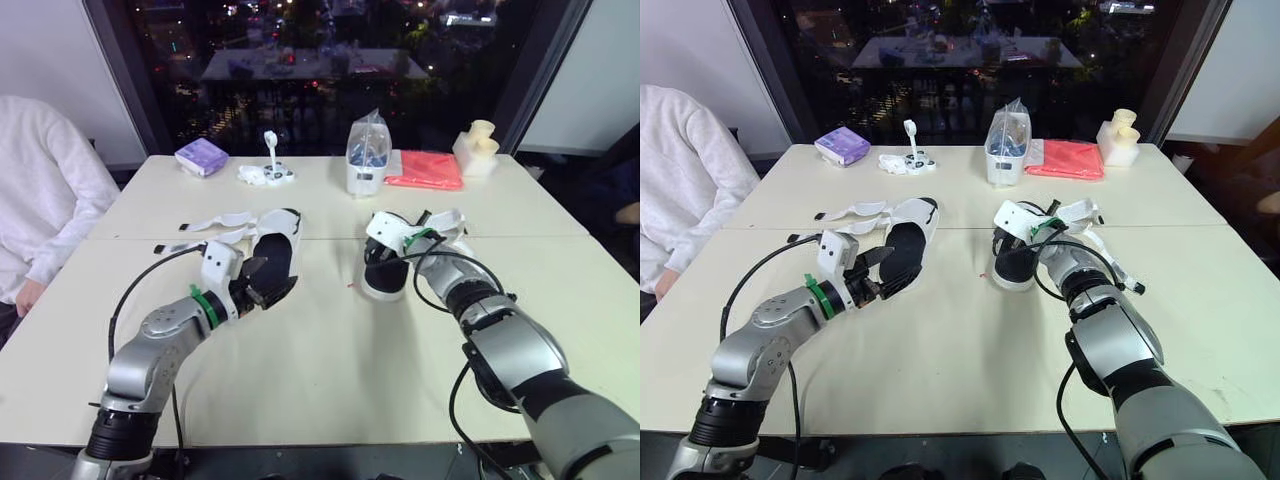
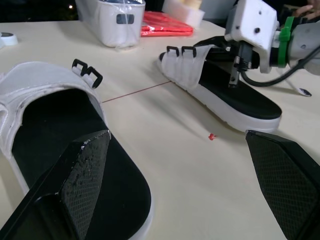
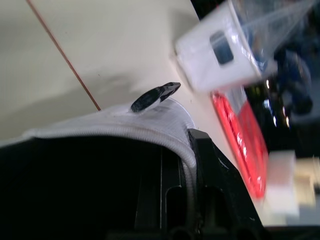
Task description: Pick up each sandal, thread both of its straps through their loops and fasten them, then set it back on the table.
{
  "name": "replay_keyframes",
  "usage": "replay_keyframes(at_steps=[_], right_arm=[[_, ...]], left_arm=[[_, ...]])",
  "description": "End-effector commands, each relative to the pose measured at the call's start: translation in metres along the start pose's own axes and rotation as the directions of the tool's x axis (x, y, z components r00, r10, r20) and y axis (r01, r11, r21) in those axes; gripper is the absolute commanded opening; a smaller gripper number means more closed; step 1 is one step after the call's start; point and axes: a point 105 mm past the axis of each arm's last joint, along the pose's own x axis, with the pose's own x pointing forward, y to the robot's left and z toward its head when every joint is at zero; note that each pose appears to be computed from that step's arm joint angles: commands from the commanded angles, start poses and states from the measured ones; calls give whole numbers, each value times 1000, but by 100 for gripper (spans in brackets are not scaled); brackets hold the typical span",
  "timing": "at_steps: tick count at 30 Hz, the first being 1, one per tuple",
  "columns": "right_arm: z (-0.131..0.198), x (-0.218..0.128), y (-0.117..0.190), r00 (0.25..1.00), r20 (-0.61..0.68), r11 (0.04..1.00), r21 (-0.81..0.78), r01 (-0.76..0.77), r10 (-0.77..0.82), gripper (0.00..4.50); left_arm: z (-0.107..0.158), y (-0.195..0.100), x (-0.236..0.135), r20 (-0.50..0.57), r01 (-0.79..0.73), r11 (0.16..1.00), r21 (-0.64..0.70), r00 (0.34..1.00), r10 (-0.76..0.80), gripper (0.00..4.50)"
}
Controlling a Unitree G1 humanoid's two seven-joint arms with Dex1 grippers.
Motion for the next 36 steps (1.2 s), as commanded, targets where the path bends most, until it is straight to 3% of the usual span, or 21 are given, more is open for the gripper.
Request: replay_keyframes(at_steps=[1,5,15,22,31,34,36], right_arm=[[43,-21,-20,947,310,977,-215,-15,83,6],[62,-73,-10,778,560,919,-390,-58,286,6],[73,-136,38,464,645,712,-701,40,608,6],[75,-135,50,406,637,675,-735,64,655,6],[73,-122,61,422,583,618,-784,66,694,6],[68,-117,64,442,558,596,-800,63,703,107],[64,-114,62,459,548,592,-804,57,700,209]], left_arm=[[13,1,2,47,14,999,41,999,-16,450],[15,6,5,57,17,998,54,998,-20,450],[20,2,21,102,48,997,61,993,-54,450],[23,2,22,117,45,997,67,992,-52,450],[22,-1,20,110,44,996,75,993,-52,450],[17,-6,20,75,79,990,116,993,-88,450],[11,-10,21,46,112,983,144,992,-120,450]])
